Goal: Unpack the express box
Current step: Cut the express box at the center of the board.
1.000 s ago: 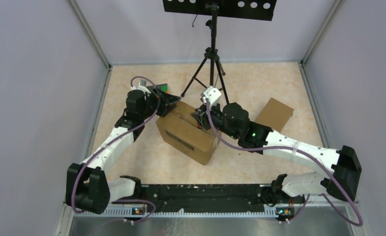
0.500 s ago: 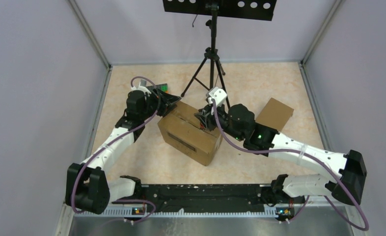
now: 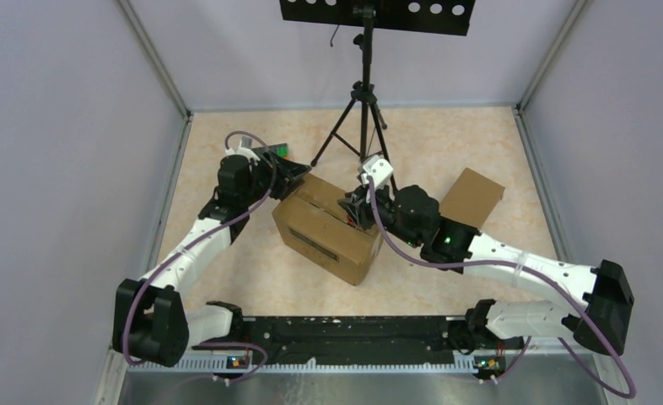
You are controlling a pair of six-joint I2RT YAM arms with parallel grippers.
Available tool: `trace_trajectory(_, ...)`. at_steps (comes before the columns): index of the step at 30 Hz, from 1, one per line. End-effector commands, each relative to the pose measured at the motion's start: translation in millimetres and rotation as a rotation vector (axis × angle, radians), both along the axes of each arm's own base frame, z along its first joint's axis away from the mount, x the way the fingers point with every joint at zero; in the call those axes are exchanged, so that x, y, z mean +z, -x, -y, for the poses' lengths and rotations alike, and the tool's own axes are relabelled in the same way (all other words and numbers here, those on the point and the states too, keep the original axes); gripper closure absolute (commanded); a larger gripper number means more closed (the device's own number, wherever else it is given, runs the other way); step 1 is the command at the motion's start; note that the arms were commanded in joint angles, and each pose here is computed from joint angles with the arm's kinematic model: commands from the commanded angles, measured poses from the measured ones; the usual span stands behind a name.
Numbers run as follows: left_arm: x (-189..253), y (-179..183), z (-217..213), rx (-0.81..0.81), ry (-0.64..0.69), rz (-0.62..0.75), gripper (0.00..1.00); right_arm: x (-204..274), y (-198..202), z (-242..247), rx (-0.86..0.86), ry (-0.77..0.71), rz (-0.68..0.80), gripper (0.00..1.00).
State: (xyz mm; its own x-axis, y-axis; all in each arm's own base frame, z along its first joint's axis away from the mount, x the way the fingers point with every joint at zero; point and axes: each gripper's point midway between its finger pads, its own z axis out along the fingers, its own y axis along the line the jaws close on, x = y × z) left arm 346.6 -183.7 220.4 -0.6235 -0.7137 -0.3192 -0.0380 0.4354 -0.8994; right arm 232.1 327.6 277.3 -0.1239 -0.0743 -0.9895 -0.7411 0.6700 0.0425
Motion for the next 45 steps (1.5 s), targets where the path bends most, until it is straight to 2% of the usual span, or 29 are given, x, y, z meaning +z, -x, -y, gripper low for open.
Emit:
trace_trajectory(1,-76.3,6.0,-26.4,0.088,-0.152,-0.197,0.41,-12.3,8.2,9.4,0.001,0.045,-0.029,1.00)
trace_trajectory(7,-55.9,-7.5,-29.3,0.092,-0.194,-0.133,0.40,12.9,1.4,8.4,-0.023,-0.012,0.027,1.00)
trace_trajectory(12,-11.6,-38.4,-30.6,0.073,-0.238,-0.008,0.40,38.6,-14.2,-12.1,-0.034,-0.118,0.105,1.00)
trace_trajectory(16,39.7,-60.1,-33.2,0.046,-0.258,0.106,0.38,43.9,-28.3,-33.8,-0.038,-0.149,0.126,1.00)
trace_trajectory(19,66.4,-62.2,-29.2,0.011,-0.261,0.168,0.37,47.4,-34.1,-44.2,-0.036,-0.162,0.138,1.00)
trace_trajectory(22,77.1,-48.2,-9.0,-0.095,-0.179,0.172,0.36,47.9,-36.7,-50.1,-0.030,-0.156,0.145,1.00)
trace_trajectory(28,49.9,-9.0,28.7,-0.222,0.061,0.076,0.34,48.3,-36.3,-48.1,-0.032,-0.154,0.148,1.00)
trace_trajectory(30,37.8,-2.0,32.6,-0.222,0.094,0.050,0.33,47.5,-35.3,-47.4,-0.030,-0.151,0.144,1.00)
trace_trajectory(34,15.9,1.2,26.3,-0.180,0.059,0.022,0.30,46.5,-32.2,-46.9,-0.019,-0.131,0.135,1.00)
trace_trajectory(45,-34.9,0.9,2.8,-0.050,-0.060,-0.099,0.31,48.9,-19.9,-27.2,-0.010,-0.093,0.130,1.00)
